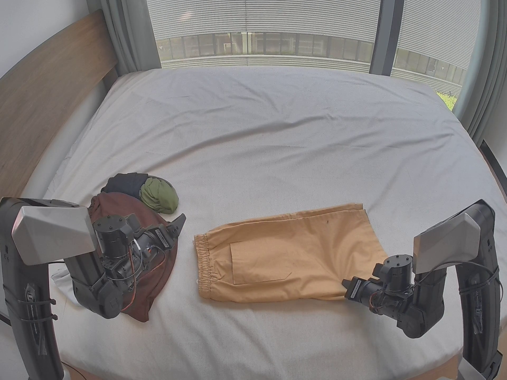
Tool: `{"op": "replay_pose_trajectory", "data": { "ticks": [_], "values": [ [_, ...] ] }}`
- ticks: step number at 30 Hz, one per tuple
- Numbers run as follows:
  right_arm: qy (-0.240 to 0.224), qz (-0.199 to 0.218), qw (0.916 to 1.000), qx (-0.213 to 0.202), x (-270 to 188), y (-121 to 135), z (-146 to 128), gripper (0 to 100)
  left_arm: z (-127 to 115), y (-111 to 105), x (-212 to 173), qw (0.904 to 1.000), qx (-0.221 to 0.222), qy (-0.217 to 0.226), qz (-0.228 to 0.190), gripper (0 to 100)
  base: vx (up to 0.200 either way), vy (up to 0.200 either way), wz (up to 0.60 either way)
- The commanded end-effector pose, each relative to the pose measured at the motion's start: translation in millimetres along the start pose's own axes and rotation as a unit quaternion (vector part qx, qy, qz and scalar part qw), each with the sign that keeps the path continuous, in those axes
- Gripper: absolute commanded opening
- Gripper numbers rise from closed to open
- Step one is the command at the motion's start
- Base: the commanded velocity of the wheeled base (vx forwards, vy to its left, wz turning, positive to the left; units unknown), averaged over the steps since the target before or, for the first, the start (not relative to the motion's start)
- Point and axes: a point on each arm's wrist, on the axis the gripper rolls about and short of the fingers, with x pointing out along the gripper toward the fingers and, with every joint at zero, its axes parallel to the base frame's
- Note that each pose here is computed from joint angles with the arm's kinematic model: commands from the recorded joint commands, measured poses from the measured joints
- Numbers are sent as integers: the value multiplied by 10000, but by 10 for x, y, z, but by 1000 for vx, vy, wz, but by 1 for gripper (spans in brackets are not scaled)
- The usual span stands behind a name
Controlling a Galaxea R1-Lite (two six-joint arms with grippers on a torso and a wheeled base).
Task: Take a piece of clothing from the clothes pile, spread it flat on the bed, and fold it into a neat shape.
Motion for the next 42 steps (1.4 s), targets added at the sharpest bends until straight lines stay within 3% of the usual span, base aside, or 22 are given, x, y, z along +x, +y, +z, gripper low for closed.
{"op": "replay_pose_trajectory", "data": {
  "ticks": [1, 11, 12, 22, 28, 31, 32, 36, 42],
  "values": [
    [157, -132, 9998, 10, -117, -43, -42, 0, 2, 0, -2, 10000, -1, -4, 2, 100, 0, 0, 0],
    [276, -215, 9994, 16, -134, -80, -97, 0, -17, -3, -12, 10000, 2, 37, 5, 100, 0, 0, 0],
    [273, -206, 9994, 12, -131, -75, -98, 100, -22, -6, -15, 10000, 4, 47, 2, 100, 0, 0, 0],
    [719, -229, 9971, -40, -377, -53, -213, 100, -31, -147, -73, 9992, -346, 102, -181, 100, 0, 0, 0],
    [1116, 120, 9934, -253, -760, 153, -291, 100, -47, -180, -82, 9985, -482, 137, -222, 100, 0, 0, 0],
    [1093, 340, 9928, -364, -855, 269, -286, 100, -83, -200, -123, 9982, -499, 244, -240, 100, 0, 0, 0],
    [997, 555, 9924, -451, -933, 374, -257, 100, -162, -225, -195, 9974, -473, 467, -279, 100, 0, 0, 0],
    [763, 1049, 9899, -571, -1067, 591, -191, 100, -254, -223, -218, 9966, -414, 653, -270, 100, 0, 0, 0],
    [430, 1485, 9866, -531, -1036, 792, -90, 100, -388, -155, -219, 9950, -399, 909, -133, 100, 0, 0, 0]
  ]
}}
